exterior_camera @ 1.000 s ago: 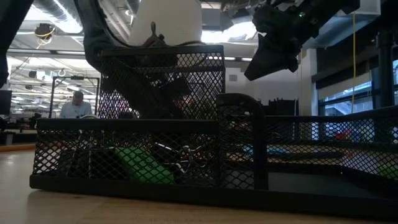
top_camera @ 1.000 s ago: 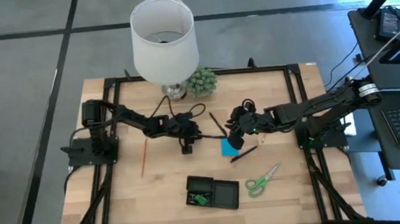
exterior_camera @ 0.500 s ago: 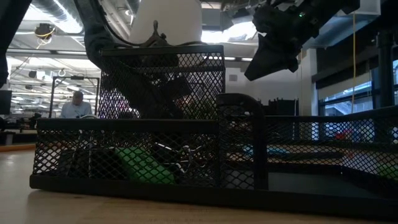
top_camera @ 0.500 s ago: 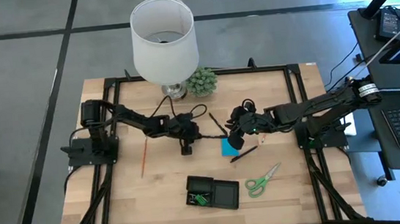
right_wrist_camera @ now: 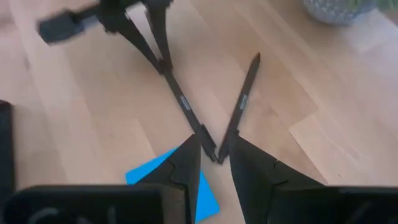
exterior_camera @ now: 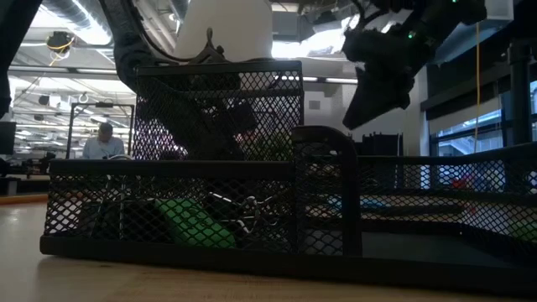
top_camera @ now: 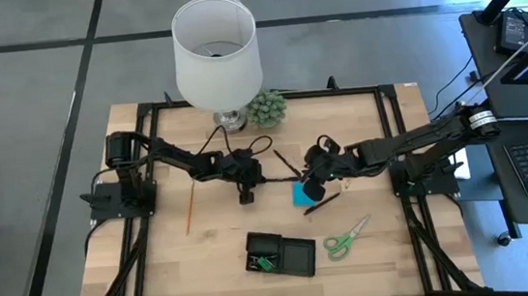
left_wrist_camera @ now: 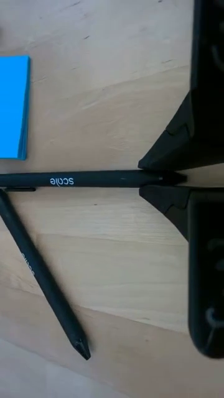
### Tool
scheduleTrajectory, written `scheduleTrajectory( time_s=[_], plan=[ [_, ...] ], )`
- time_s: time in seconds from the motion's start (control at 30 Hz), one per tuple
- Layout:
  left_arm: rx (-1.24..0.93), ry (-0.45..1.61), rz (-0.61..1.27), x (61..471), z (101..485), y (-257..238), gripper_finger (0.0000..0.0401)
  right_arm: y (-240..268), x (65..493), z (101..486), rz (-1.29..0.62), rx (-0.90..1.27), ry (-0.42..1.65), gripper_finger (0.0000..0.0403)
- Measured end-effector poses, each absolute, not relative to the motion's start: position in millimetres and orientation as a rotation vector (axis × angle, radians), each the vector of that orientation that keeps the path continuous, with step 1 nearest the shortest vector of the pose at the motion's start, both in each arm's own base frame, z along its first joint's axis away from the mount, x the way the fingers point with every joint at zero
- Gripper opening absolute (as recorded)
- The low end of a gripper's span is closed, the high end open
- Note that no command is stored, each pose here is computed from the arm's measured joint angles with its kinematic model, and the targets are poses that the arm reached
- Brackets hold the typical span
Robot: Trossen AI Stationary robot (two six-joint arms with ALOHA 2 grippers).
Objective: Pick and place office supplies into organizer
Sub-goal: Put the center black pen into the desk organizer
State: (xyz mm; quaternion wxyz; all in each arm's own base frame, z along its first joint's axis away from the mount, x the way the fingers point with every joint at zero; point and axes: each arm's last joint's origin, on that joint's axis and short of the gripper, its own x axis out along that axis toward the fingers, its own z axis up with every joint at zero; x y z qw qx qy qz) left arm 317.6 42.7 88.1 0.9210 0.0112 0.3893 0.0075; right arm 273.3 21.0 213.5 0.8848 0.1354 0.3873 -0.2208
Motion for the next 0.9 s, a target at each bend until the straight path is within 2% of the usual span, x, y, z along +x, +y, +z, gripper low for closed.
scheduleTrajectory(
  time_s=[0.23,0.63,0.9],
  plan=[
    [-0.001,0.789,0.020,318.0,88.1,42.5,0.0020,22.1,282.4,193.6,-0.434,0.193,0.886,0.0093],
    [0.003,0.734,0.014,321.6,91.1,42.5,0.0020,22.4,286.1,184.3,-0.420,0.147,0.922,0.0198],
    [0.007,0.706,0.015,323.3,92.7,42.6,0.0020,22.4,286.1,184.3,-0.413,0.134,0.925,0.0215]
  ],
)
